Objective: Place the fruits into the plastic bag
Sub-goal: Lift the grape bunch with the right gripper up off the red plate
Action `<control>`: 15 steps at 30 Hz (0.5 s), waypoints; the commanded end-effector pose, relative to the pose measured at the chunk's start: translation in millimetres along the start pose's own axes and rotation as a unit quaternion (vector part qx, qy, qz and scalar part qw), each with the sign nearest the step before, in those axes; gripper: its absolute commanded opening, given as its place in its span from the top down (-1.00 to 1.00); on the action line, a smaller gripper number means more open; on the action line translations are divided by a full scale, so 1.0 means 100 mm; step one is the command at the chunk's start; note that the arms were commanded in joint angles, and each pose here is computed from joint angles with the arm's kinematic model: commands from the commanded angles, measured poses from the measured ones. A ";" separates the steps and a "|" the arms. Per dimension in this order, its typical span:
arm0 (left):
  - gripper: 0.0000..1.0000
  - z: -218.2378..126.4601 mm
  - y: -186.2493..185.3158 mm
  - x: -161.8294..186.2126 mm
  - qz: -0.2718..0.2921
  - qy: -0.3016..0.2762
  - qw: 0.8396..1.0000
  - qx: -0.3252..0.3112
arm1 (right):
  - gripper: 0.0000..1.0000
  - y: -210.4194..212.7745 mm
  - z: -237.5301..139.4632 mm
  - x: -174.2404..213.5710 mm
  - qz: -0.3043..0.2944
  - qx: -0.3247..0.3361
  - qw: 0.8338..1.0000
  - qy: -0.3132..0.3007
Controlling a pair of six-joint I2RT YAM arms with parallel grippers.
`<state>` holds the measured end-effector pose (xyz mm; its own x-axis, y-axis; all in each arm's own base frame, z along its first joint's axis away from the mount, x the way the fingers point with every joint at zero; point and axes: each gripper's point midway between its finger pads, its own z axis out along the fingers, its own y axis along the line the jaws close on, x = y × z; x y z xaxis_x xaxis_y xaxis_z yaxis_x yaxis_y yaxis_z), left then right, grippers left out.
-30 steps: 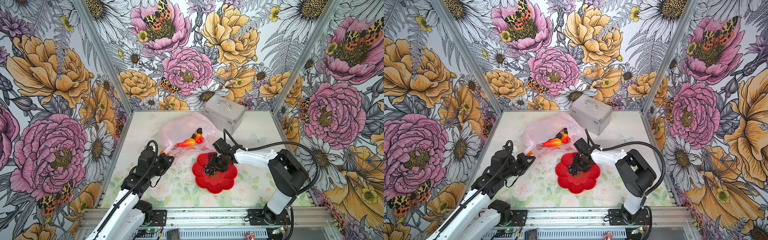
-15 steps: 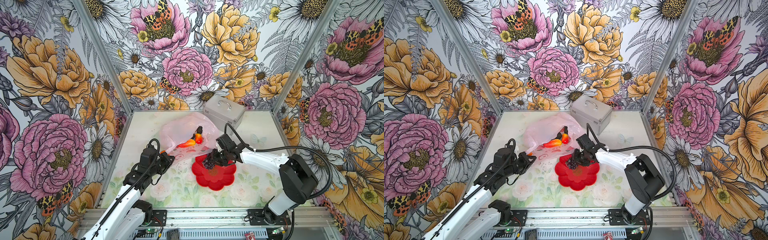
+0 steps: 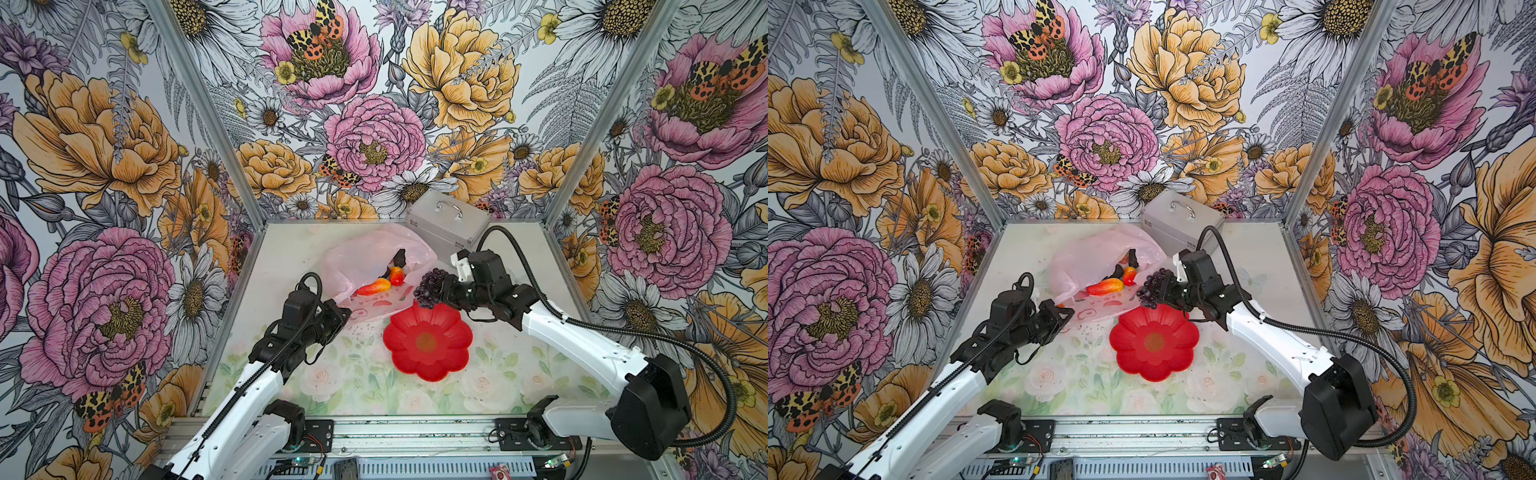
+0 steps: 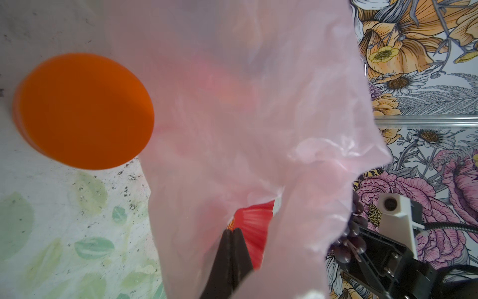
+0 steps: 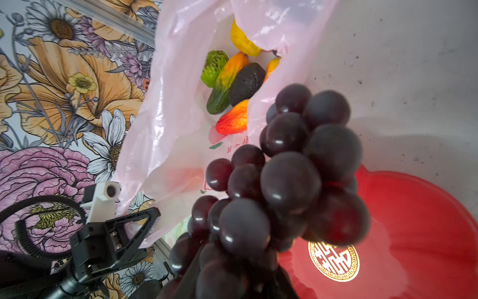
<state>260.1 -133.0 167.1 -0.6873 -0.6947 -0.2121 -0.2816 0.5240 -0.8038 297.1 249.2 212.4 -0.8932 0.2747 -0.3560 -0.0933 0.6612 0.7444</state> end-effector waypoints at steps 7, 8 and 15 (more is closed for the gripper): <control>1.00 0.07 -0.25 -0.05 0.012 -0.004 1.000 0.027 | 0.36 0.83 -0.65 -0.39 -0.116 -0.098 0.984 -0.091; 1.00 0.08 -0.27 -0.06 0.012 -0.004 1.000 0.027 | 0.36 0.89 -0.71 -0.43 -0.129 -0.103 0.981 -0.100; 1.00 0.07 -0.55 -0.15 0.022 -0.006 0.998 0.052 | 0.36 1.27 -1.02 -0.65 -0.200 -0.124 0.960 -0.153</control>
<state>279.7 -148.2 178.5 -0.7023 -0.6777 -0.2181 -0.2570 0.5270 -0.8101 296.9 247.6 348.0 -0.7057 0.2506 -0.6627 -0.4360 0.5837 0.6850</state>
